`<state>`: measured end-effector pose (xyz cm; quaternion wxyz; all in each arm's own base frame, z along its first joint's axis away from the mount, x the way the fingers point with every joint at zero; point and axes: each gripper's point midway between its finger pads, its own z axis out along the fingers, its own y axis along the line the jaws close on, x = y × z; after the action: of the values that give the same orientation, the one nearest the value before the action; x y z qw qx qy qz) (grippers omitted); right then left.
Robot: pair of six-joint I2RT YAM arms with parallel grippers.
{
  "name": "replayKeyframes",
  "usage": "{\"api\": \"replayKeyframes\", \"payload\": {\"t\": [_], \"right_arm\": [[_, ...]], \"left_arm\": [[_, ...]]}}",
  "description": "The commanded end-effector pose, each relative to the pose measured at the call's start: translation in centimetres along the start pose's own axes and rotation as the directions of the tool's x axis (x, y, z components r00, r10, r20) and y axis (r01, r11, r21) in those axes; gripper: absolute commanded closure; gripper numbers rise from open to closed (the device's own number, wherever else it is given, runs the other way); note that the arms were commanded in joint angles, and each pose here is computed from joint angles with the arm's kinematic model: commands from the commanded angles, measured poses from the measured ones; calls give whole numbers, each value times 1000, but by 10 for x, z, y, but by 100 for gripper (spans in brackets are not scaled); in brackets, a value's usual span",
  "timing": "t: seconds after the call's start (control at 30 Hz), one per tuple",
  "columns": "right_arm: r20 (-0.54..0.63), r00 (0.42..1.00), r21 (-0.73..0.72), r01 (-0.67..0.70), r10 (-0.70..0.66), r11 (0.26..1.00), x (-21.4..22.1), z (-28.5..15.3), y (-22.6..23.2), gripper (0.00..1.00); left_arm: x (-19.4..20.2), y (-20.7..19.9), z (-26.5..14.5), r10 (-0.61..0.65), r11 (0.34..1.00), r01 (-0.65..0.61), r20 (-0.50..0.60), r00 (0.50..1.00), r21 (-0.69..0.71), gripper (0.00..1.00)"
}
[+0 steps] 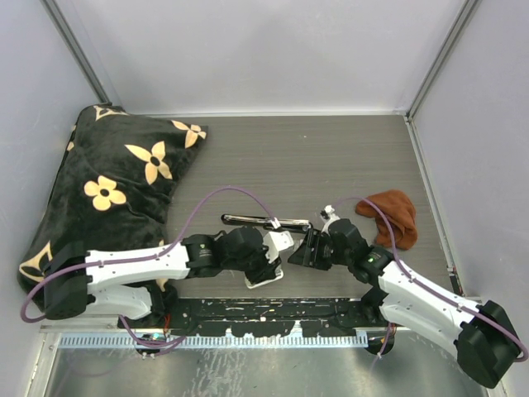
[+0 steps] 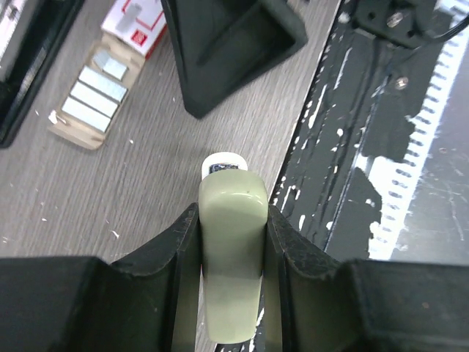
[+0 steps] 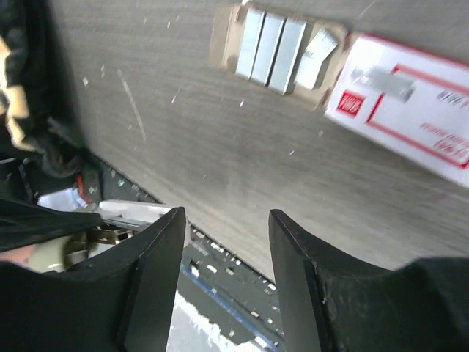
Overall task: Load the staples into the stapler
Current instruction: Open the stapler at the center of the board.
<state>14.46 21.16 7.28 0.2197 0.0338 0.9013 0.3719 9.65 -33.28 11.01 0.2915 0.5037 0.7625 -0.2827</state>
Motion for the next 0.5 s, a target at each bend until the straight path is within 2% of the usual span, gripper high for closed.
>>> {"api": "replayKeyframes", "payload": {"t": [0.0, 0.27, 0.47], "right_arm": [[-85, 994, -186, -83, 68, 979, 16, -6, 31, 45], [-105, 987, -326, -148, 120, 934, 17, -16, 55, 42], [-123, 981, -374, -186, 150, 909, 20, -17, 60, 44]], "left_arm": [[-37, -13, -19, 34, 998, -43, 159, 987, 53, 100], [-51, -19, -33, 43, 996, -60, 215, 976, 73, 100], [-61, -21, -43, 35, 995, -58, 271, 962, 76, 100]]}}
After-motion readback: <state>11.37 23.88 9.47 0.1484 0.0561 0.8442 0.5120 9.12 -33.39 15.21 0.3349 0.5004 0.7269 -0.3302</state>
